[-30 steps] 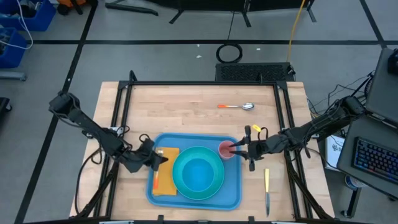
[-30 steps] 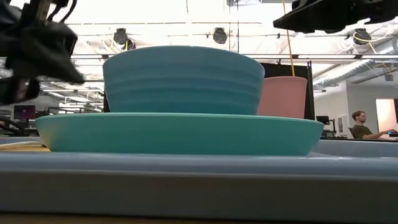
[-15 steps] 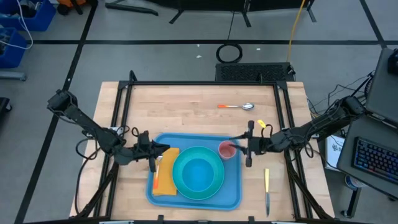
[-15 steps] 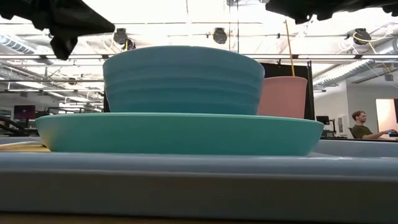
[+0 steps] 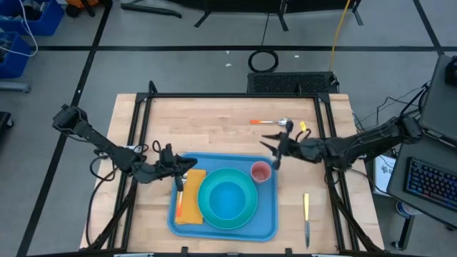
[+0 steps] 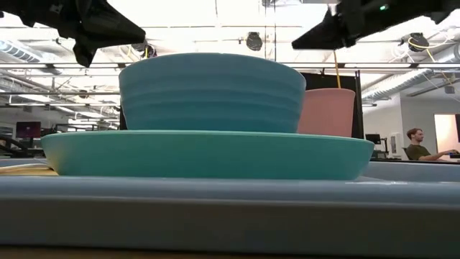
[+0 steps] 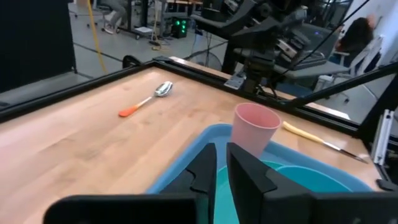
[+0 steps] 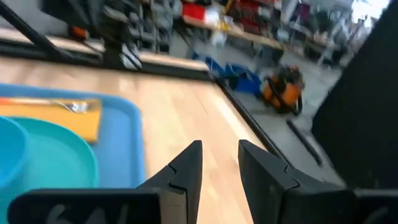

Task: Set up tray
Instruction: Put the orange spoon on the yellow napkin to the right of the orange fork

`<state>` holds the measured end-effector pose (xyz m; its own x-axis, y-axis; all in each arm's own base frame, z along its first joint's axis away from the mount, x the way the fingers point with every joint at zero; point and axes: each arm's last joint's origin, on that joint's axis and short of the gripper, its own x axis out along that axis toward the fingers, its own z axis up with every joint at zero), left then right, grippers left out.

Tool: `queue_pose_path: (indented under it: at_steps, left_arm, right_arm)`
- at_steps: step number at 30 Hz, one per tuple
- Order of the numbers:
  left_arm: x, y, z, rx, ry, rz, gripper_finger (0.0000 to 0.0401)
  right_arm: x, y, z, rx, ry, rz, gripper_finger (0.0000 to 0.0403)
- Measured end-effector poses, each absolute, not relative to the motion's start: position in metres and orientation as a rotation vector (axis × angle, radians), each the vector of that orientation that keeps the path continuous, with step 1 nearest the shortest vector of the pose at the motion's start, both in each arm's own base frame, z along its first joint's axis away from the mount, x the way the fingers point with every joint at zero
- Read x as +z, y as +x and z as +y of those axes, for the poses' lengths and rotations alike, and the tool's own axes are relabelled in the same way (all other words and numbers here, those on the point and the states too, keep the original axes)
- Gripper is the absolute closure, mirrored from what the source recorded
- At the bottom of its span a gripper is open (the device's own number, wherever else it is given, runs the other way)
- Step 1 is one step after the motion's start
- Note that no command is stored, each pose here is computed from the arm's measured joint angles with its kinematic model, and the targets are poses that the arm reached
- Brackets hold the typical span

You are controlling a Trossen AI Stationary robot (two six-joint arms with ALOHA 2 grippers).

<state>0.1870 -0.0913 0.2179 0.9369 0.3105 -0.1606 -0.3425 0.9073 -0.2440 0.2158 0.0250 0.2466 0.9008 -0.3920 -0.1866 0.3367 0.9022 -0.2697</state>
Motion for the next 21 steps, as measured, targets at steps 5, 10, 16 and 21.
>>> queue_pose_path:
  at_steps: [5, 10, 16, 21]
  left_arm:
    - [0.218, 0.187, -0.091, 0.341, -0.279, 0.118, 0.0365]
    - [0.218, 0.188, -0.092, 0.303, -0.289, 0.13, 0.0375]
    - [0.218, 0.188, -0.092, 0.291, -0.291, 0.133, 0.0392]
    - [0.218, 0.188, -0.092, 0.294, -0.291, 0.132, 0.0396]
  right_arm:
    - [0.26, 0.219, -0.006, -0.449, -0.212, 0.413, 0.031]
    - [0.271, 0.214, -0.04, -0.474, -0.182, 0.545, 0.031]
    - [0.263, 0.2, -0.076, -0.433, -0.134, 0.693, 0.031]
    - [0.244, 0.192, -0.102, -0.446, -0.107, 0.85, 0.031]
